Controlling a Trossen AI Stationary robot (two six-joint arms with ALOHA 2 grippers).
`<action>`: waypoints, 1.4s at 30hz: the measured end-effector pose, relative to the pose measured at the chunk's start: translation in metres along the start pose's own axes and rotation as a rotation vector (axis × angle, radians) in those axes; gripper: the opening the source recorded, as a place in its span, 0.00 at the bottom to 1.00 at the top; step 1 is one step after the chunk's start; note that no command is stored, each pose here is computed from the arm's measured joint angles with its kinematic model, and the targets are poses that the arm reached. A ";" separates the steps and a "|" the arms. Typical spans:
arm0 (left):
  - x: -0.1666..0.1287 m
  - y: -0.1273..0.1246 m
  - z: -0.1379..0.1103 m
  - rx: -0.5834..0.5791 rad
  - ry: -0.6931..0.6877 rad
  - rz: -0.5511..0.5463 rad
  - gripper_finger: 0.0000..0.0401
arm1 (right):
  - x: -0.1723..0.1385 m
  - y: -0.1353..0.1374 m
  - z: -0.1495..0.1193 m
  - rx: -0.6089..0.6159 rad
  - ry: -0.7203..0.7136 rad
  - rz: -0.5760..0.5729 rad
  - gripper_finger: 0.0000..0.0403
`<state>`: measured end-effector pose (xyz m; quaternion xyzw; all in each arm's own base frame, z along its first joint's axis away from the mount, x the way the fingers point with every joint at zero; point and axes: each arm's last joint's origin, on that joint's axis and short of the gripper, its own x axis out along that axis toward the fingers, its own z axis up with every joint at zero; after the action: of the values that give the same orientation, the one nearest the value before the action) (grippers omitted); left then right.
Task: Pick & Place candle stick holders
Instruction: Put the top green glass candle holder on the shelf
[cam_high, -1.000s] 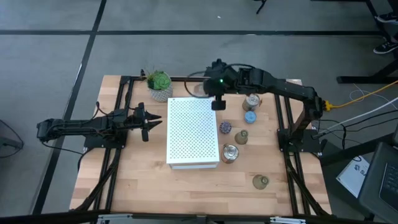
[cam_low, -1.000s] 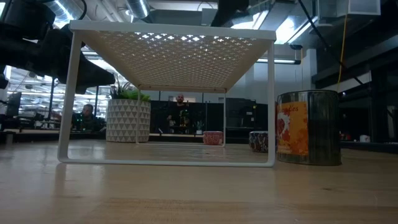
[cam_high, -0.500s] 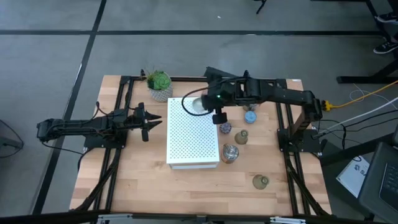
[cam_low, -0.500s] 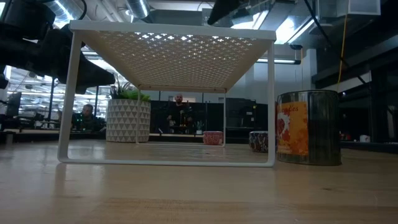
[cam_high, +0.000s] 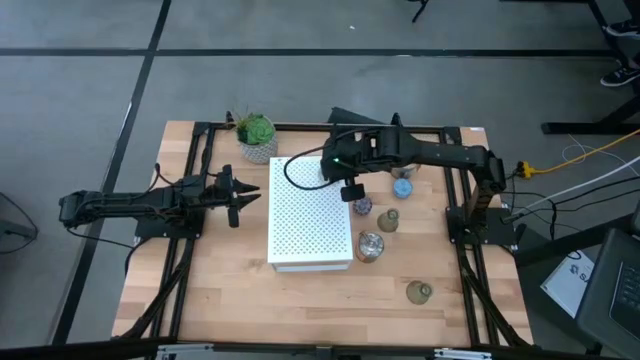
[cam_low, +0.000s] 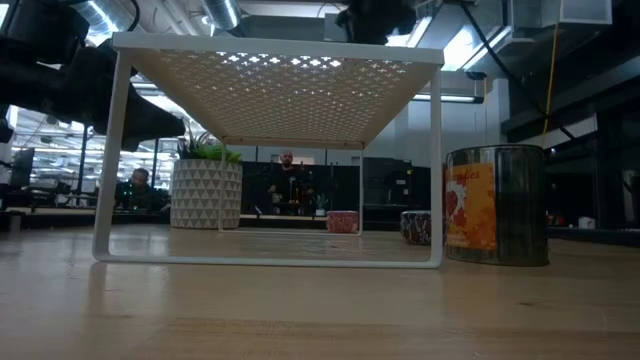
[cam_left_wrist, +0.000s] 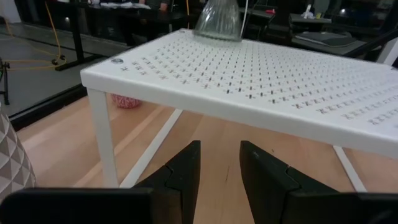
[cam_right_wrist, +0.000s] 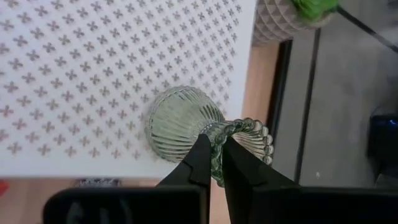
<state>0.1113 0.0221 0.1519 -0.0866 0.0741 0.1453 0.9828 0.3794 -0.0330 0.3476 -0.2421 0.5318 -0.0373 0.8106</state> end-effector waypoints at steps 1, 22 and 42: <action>0.000 0.000 0.000 0.000 0.002 0.001 0.27 | 0.001 0.000 0.001 0.001 -0.003 -0.003 0.05; 0.000 0.000 0.000 0.000 -0.002 0.000 0.27 | 0.002 -0.006 -0.006 0.026 0.044 -0.017 0.04; 0.000 0.000 0.000 0.000 -0.001 0.000 0.27 | 0.004 -0.004 -0.002 0.060 -0.014 0.048 0.22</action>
<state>0.1114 0.0221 0.1521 -0.0865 0.0735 0.1453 0.9829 0.3798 -0.0385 0.3458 -0.2050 0.5306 -0.0320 0.8219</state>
